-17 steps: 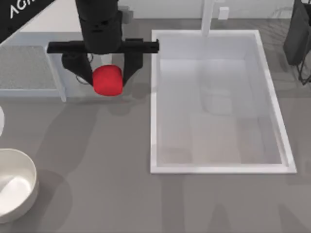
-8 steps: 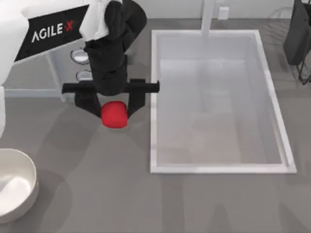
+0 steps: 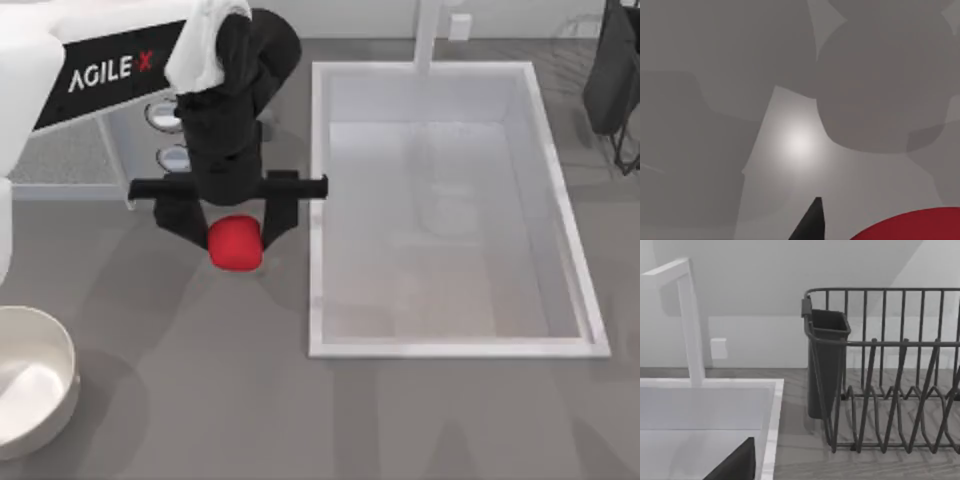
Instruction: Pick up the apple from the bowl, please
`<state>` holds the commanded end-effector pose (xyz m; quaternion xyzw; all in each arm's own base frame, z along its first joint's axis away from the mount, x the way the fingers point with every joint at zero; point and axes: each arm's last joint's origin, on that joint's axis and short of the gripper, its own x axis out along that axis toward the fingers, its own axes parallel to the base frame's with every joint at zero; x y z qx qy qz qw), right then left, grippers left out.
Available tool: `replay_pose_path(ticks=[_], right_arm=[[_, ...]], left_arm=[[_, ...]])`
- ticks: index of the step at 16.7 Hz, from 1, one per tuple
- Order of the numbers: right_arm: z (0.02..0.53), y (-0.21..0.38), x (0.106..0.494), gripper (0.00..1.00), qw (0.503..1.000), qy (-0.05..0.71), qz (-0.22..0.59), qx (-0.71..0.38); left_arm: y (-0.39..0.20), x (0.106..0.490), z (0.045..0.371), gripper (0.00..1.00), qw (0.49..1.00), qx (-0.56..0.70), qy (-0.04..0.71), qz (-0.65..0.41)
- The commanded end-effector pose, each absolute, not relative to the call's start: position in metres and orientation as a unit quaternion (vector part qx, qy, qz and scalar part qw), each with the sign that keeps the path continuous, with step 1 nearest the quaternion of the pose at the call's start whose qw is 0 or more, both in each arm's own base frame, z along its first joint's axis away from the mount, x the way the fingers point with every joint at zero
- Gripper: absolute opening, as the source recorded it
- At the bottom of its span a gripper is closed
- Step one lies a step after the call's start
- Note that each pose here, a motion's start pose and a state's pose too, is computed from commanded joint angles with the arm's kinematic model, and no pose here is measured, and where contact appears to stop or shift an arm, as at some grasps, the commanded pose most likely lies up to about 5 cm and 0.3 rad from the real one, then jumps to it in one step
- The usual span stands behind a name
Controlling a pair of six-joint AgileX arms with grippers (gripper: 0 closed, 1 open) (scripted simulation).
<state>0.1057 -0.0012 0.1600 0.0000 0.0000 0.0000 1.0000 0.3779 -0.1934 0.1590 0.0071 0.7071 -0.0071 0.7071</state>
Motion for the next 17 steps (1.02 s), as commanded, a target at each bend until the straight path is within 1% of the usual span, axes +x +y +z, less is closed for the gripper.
replay_pose_path(ticks=[11, 12, 17], right_arm=[[0.16, -0.0012, 0.1057, 1.0, 1.0, 0.0, 0.0, 0.0], [0.16, -0.0012, 0.1057, 1.0, 1.0, 0.0, 0.0, 0.0], [0.16, -0.0012, 0.1057, 1.0, 1.0, 0.0, 0.0, 0.0]], left_arm=[[-0.1934, 0.3779, 0.159, 0.98, 0.707, 0.007, 0.707, -0.007], [-0.1934, 0.3779, 0.159, 1.0, 0.707, 0.007, 0.707, -0.007], [-0.1934, 0.3779, 0.159, 1.0, 0.707, 0.007, 0.707, -0.007]])
